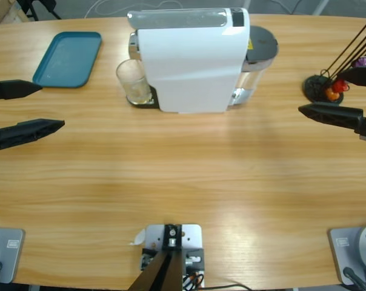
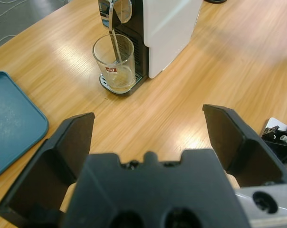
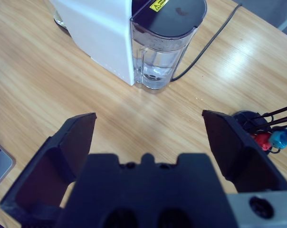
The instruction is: Pour coffee
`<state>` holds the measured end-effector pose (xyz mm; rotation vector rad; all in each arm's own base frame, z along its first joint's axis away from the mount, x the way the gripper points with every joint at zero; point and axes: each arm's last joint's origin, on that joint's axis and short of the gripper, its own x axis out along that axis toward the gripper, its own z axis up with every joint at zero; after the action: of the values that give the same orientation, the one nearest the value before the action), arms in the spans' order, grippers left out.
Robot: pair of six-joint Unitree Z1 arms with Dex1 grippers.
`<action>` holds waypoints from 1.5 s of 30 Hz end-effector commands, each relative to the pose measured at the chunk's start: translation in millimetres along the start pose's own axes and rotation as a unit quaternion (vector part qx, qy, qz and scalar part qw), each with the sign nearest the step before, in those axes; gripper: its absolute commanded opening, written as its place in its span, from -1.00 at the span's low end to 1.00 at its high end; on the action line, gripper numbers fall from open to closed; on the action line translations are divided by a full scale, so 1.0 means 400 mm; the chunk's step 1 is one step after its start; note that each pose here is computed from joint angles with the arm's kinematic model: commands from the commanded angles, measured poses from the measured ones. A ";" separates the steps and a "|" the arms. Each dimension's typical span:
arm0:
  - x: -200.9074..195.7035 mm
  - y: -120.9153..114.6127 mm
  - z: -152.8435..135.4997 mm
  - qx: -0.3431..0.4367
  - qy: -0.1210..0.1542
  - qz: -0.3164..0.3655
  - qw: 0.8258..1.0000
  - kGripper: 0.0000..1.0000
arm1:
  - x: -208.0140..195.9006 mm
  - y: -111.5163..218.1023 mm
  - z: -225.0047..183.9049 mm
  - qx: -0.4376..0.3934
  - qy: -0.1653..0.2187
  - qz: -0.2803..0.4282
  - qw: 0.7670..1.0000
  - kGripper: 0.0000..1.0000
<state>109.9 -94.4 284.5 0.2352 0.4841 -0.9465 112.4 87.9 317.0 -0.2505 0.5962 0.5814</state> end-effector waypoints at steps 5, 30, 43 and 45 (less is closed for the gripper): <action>0.049 0.016 -0.039 -0.015 0.035 0.011 0.999 1.00 | -0.011 -0.010 -0.039 0.009 0.006 -0.025 1.000 1.00; 0.022 0.006 -0.051 -0.027 0.019 0.020 0.999 1.00 | -0.019 -0.012 -0.059 0.018 -0.002 -0.032 0.999 1.00; 0.019 0.006 -0.058 -0.033 0.021 0.028 0.999 1.00 | -0.008 -0.012 -0.084 0.027 -0.078 -0.037 0.996 1.00; 0.021 0.007 -0.058 -0.034 0.022 0.028 0.999 1.00 | 0.004 -0.008 -0.084 0.034 -0.069 -0.023 0.997 1.00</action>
<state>114.2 -94.9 269.4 0.2094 0.5255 -0.8908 104.2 77.5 302.1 -0.2019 0.4843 0.5315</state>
